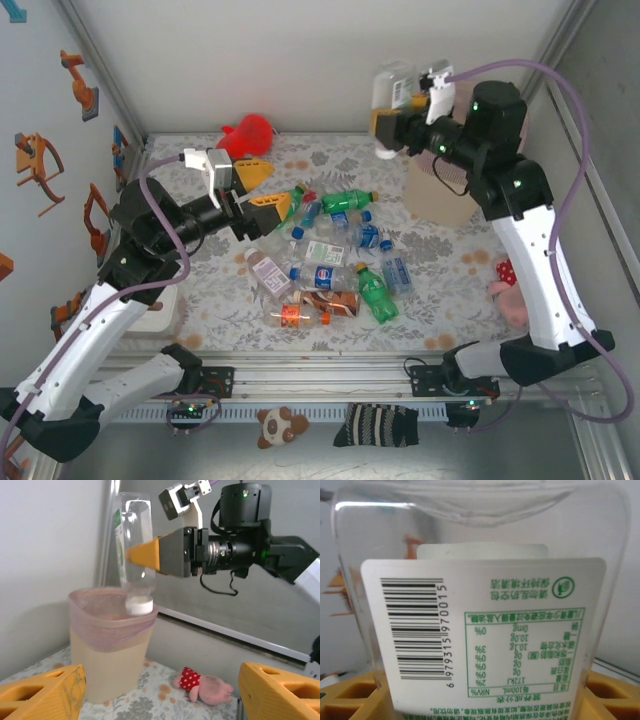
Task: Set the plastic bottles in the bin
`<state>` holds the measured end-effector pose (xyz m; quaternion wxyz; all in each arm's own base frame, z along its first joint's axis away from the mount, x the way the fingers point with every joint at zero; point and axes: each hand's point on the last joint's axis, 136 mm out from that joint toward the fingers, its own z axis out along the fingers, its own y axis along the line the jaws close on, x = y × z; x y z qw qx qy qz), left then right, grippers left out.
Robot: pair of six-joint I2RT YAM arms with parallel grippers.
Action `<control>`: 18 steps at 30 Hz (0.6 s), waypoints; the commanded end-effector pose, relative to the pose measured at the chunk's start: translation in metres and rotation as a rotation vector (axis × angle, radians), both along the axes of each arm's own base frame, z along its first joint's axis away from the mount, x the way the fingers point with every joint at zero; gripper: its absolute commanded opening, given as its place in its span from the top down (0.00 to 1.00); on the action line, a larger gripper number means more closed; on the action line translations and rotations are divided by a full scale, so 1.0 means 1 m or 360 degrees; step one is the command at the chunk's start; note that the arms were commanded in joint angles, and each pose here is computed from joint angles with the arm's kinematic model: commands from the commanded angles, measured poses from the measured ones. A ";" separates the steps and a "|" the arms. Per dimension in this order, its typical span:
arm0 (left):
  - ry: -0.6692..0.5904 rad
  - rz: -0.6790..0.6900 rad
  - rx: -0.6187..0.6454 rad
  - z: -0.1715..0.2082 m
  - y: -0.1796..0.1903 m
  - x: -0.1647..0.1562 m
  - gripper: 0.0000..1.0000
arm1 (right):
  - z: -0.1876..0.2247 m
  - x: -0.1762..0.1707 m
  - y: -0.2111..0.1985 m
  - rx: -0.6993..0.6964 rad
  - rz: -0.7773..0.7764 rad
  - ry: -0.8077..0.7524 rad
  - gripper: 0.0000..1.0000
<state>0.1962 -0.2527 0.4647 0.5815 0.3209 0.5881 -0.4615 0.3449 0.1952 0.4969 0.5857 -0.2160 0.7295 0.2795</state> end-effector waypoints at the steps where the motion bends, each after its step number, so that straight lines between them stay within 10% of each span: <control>1: 0.0029 0.0128 0.0075 -0.013 0.006 0.012 0.21 | -0.018 0.036 -0.045 -0.0015 -0.0354 0.0163 0.45; 18: 0.0118 0.0204 0.0141 -0.031 0.010 0.020 0.22 | -0.111 0.163 -0.199 0.0192 -0.1095 0.0787 0.50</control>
